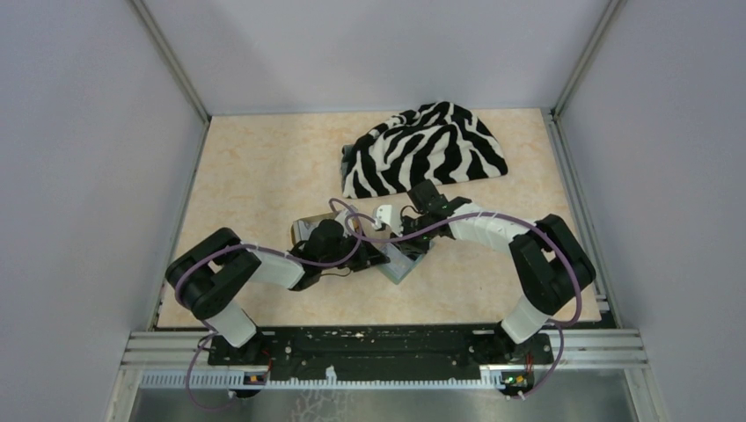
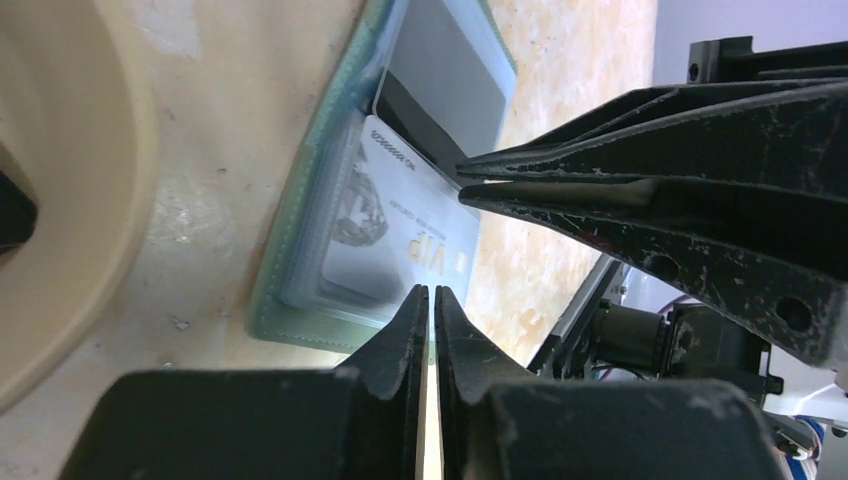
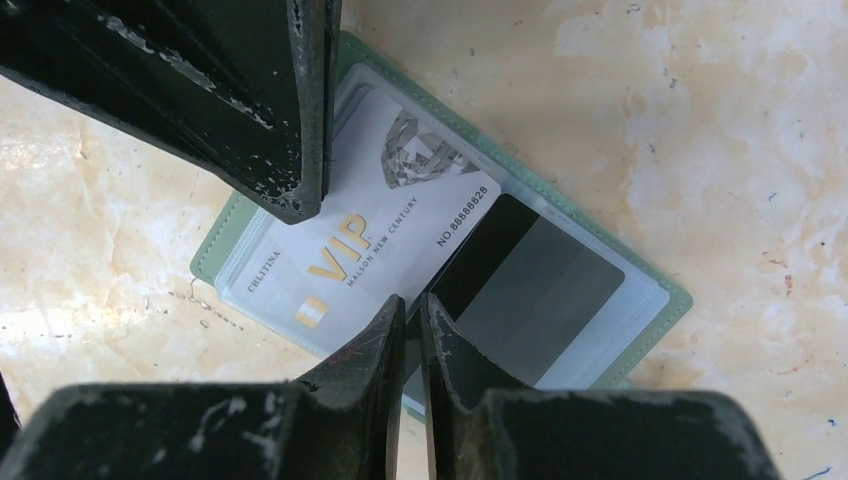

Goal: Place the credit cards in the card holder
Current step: Insert the credit card into the card holder.

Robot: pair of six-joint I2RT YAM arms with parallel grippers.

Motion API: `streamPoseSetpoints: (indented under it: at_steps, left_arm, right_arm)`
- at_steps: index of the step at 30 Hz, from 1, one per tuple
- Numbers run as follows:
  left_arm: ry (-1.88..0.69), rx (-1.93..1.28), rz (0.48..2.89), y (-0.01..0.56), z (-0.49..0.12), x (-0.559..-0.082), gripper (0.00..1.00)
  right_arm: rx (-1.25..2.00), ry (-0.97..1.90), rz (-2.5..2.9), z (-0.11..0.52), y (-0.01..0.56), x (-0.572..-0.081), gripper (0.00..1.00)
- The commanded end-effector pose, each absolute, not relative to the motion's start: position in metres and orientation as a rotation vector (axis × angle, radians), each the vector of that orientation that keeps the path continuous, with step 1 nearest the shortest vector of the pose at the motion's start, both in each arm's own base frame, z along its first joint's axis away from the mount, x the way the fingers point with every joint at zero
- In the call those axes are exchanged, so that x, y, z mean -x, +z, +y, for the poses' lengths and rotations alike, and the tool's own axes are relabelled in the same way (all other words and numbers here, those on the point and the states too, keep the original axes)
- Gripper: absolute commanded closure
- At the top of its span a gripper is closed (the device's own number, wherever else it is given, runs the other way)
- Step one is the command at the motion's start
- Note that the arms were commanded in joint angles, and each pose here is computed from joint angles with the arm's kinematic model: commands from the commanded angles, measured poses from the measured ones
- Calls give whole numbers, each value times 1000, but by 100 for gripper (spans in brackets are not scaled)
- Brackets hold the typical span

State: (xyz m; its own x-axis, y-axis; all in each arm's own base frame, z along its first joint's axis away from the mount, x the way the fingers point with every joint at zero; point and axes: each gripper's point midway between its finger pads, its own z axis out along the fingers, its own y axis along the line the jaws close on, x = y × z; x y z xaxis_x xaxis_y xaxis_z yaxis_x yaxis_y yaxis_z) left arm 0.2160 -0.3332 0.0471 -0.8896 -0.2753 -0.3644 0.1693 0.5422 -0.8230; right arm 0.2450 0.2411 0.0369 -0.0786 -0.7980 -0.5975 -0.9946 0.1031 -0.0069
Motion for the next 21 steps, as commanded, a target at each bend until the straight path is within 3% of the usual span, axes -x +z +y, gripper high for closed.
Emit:
streamPoseSetpoints:
  at_steps: [1, 21]
  left_arm:
    - [-1319, 77, 2287, 51, -341, -225, 91]
    - [-1238, 109, 2333, 28, -324, -218, 93]
  right_arm:
    - [1721, 547, 1898, 259, 45, -258, 89]
    - [1696, 351, 1979, 244, 34, -277, 92]
